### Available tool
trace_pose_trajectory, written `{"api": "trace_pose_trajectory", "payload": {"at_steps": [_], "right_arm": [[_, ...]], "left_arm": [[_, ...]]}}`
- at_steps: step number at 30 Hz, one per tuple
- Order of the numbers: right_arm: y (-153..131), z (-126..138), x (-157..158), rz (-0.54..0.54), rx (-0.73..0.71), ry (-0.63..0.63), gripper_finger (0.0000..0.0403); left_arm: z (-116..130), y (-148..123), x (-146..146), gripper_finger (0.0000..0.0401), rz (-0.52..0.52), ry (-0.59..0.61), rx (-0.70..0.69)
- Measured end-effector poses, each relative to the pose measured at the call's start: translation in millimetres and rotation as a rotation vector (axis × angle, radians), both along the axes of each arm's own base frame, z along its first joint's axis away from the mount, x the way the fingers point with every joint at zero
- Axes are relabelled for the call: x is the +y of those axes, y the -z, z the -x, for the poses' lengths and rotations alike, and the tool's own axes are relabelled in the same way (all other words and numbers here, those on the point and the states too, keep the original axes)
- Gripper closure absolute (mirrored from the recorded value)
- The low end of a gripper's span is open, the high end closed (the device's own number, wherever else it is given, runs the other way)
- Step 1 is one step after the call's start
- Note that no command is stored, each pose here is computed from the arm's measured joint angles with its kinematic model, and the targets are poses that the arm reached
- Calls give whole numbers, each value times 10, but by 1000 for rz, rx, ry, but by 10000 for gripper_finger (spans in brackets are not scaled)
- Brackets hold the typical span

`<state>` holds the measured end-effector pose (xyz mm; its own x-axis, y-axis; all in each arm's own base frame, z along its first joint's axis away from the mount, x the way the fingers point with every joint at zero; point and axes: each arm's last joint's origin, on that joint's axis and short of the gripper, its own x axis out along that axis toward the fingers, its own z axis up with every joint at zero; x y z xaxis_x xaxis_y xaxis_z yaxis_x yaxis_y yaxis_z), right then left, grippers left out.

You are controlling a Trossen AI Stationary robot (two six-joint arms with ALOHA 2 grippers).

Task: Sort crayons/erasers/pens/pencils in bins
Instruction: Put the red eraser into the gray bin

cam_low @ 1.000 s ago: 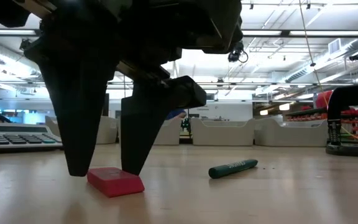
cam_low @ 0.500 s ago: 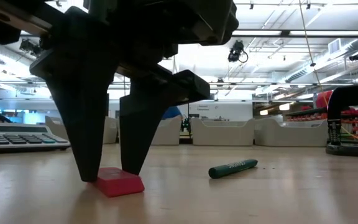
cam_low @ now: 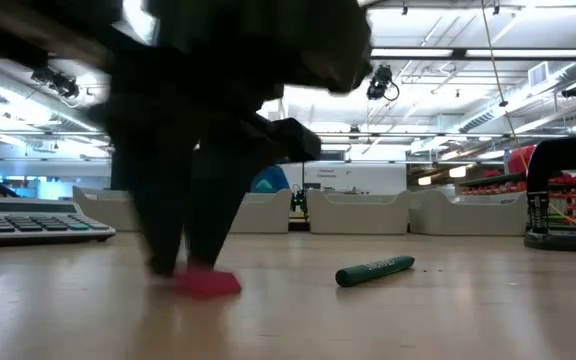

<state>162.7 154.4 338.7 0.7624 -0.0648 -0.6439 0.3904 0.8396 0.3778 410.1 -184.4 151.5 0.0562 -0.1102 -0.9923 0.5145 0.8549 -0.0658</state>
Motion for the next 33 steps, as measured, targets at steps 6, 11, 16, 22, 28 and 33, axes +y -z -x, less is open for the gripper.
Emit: {"api": "trace_pose_trajectory", "payload": {"at_steps": [6,11,16,22,28,33], "right_arm": [[-4,-3,-6,18,-17,14,338],[-2,0,-9,20,-14,16,338],[5,6,-17,28,-5,17,338],[10,4,-66,39,10,39,338],[-60,-61,-286,37,-10,119,338],[-184,-66,-600,24,-68,244,338]], "left_arm": [[-113,-504,370,318,-5,-107,-31],[-164,-813,725,324,-26,-109,15],[-194,-1083,1247,321,-132,-103,27],[-173,-1352,2145,328,-190,-241,18],[46,-1547,3126,325,-195,-434,-28],[361,-1536,3885,327,-202,-578,-10]]}}
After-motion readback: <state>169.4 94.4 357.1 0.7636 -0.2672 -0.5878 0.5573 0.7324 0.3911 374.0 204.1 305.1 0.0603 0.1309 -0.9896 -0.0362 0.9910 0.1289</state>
